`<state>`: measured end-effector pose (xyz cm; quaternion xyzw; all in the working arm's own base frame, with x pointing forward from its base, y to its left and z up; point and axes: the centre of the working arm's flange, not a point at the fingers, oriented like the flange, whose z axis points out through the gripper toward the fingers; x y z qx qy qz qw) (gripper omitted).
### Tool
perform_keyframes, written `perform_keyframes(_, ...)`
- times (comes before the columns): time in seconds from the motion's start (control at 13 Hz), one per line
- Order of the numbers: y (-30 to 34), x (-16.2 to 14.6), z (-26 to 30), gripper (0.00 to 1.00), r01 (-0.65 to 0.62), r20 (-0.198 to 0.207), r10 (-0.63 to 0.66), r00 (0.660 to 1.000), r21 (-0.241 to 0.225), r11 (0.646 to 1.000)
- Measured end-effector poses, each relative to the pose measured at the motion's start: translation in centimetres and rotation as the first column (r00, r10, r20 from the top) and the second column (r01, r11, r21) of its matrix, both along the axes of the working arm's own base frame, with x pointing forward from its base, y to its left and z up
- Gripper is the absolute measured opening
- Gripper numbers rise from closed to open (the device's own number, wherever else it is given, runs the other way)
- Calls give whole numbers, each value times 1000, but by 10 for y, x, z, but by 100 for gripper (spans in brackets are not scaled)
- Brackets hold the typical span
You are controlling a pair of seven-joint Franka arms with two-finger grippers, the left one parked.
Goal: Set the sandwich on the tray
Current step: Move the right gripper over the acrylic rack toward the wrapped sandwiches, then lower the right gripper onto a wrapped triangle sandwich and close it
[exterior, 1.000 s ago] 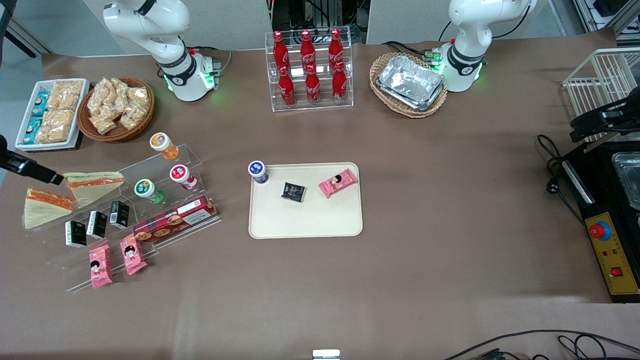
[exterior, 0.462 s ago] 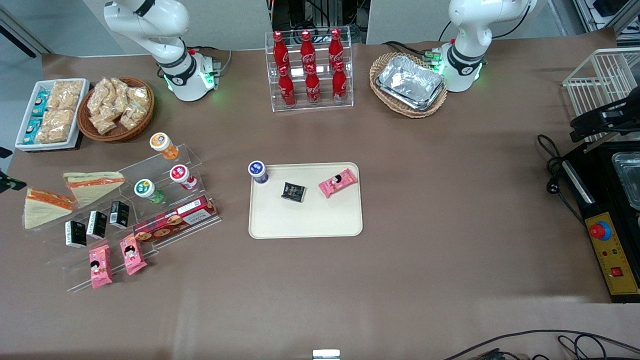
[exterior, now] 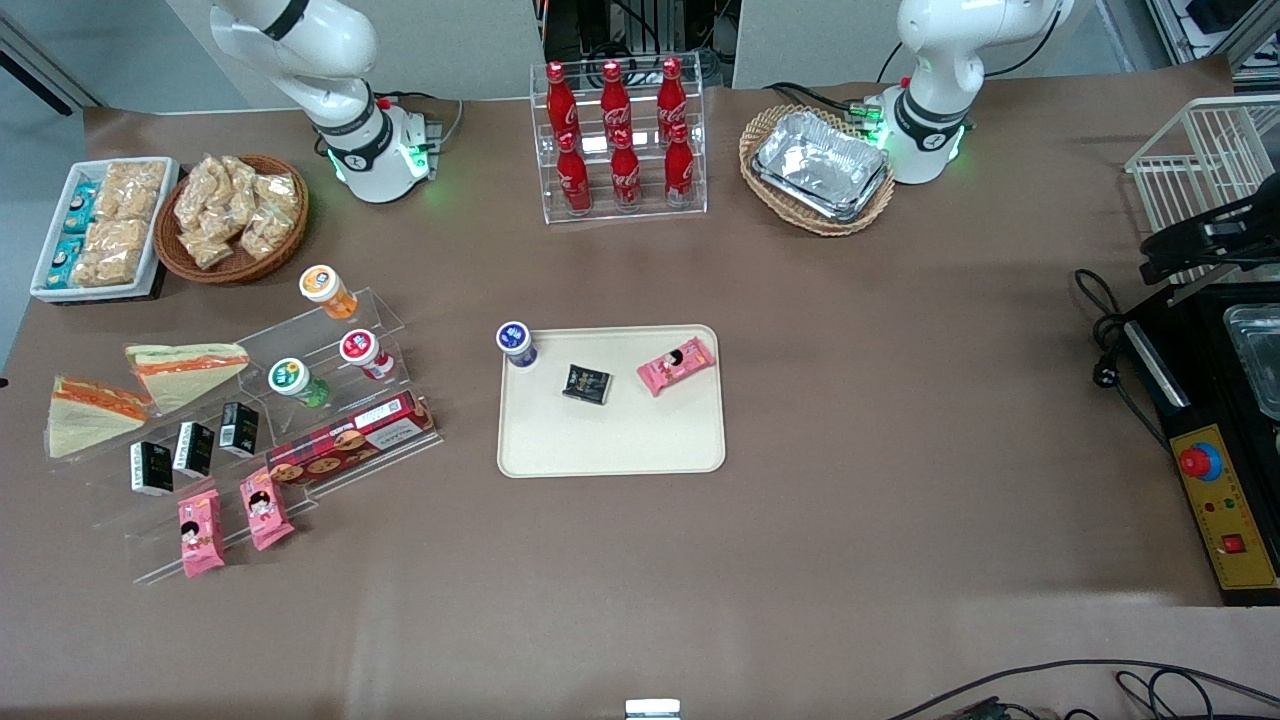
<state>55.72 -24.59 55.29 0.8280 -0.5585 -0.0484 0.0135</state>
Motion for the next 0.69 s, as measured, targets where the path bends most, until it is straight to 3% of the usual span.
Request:
perform_keyframes(0.46,-57,2,-70,100,63,-66,-62,996,13,998)
perform_keyframes(0.69,-64,13,-103,100,74,-74,-71,995,29,997)
